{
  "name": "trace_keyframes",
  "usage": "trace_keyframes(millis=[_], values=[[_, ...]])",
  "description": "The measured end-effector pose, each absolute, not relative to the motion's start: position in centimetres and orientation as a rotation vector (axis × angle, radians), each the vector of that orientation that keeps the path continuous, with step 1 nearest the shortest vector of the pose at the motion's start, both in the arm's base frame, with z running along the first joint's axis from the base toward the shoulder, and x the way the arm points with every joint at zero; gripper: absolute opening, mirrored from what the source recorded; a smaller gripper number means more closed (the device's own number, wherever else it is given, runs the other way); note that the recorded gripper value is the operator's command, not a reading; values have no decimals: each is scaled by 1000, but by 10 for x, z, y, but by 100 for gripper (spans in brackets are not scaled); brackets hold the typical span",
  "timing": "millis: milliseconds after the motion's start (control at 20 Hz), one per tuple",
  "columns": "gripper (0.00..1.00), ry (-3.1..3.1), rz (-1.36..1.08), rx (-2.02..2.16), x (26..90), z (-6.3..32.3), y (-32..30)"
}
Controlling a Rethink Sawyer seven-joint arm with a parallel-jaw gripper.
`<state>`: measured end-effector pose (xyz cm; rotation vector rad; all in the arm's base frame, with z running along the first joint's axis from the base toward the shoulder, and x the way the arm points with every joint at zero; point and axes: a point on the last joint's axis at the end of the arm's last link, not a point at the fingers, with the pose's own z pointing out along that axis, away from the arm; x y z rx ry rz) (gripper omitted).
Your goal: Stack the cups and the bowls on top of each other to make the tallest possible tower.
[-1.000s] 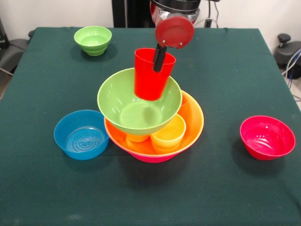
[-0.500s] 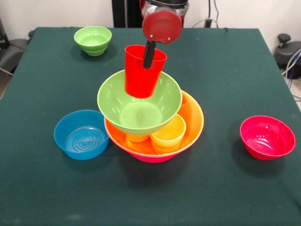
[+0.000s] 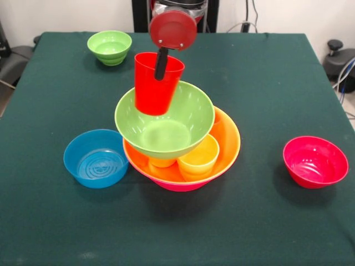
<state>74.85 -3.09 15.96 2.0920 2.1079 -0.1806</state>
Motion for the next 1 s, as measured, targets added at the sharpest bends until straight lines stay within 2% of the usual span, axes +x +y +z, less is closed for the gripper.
trace_keyframes(millis=[1000], values=[[0,2125,-199,2059,769,133,-40]])
